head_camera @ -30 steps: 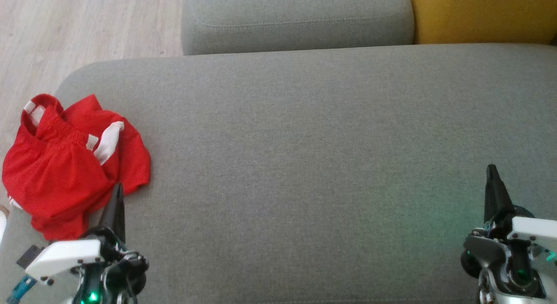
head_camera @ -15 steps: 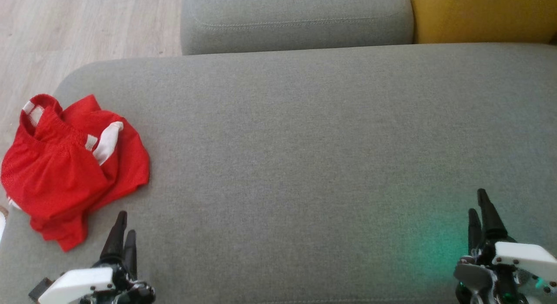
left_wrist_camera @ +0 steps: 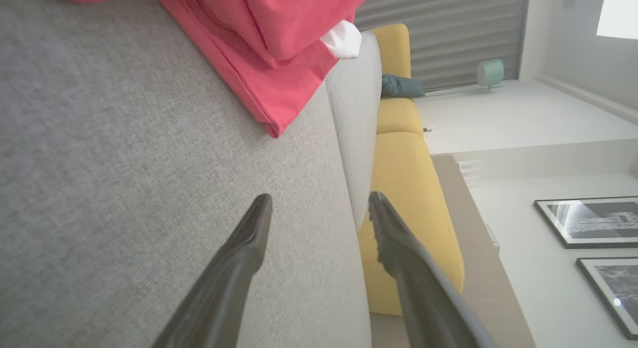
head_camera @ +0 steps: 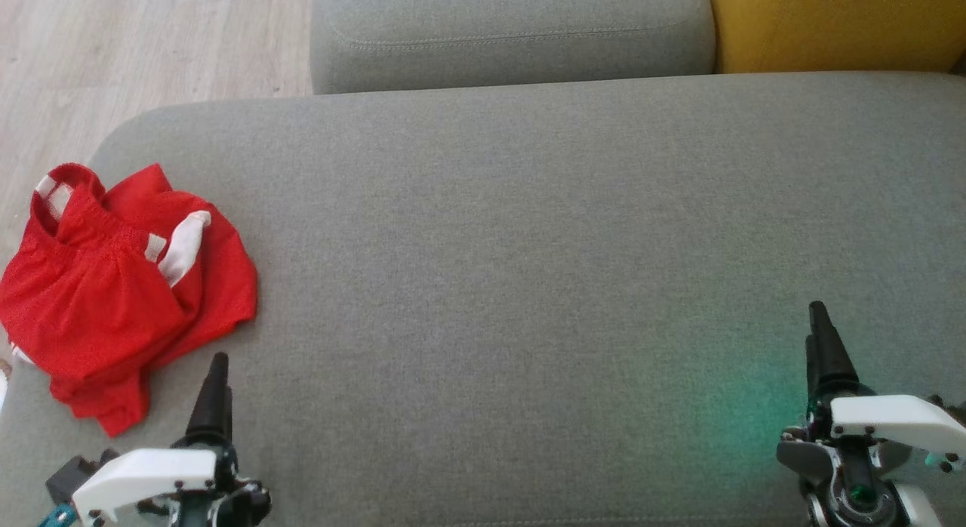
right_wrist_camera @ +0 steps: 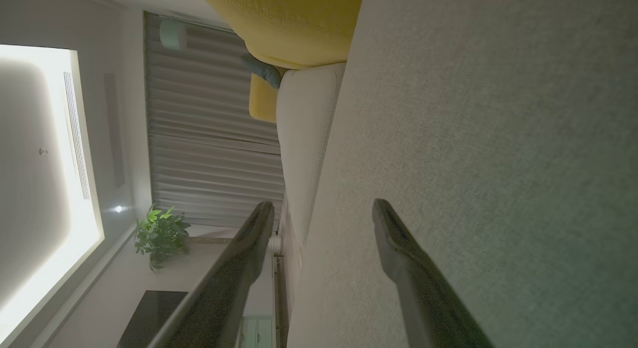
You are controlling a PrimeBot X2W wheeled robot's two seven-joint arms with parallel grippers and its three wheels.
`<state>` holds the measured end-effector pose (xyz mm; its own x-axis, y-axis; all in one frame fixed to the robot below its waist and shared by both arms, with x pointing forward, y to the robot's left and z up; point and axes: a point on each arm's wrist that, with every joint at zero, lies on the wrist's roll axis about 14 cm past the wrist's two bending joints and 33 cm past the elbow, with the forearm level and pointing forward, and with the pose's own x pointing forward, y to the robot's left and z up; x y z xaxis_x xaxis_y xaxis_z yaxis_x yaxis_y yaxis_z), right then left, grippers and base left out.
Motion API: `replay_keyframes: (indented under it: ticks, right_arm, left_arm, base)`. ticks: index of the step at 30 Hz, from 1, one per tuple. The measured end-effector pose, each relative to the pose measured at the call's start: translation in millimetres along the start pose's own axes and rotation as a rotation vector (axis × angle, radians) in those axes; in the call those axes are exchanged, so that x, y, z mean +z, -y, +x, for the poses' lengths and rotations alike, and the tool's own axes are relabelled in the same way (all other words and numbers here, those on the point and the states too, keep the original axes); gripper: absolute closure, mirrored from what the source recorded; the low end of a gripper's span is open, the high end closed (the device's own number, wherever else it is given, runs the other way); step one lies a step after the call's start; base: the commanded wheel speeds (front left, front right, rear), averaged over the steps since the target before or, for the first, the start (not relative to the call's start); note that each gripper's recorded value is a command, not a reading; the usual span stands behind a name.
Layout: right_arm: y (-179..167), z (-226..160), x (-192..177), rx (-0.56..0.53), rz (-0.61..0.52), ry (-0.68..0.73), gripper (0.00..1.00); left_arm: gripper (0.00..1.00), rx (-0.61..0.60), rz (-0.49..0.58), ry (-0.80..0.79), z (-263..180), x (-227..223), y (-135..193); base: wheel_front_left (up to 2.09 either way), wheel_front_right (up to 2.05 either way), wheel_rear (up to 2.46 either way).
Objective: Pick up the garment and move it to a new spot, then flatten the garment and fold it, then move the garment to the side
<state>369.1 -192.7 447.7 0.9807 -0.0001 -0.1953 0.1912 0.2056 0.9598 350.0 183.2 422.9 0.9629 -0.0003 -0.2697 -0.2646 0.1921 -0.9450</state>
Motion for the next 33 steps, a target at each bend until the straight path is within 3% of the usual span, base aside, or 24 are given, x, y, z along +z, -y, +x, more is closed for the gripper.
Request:
replay_keyframes:
  ticks: [33]
  right_arm:
    - [-3.1, 6.9, -15.7, 0.016, -0.463, -0.038, 0.0]
  left_arm:
    - [0.0, 0.031, 0.532, -0.011, 9.4, -15.2, 6.4]
  base:
    - [0.0, 0.0, 0.0]
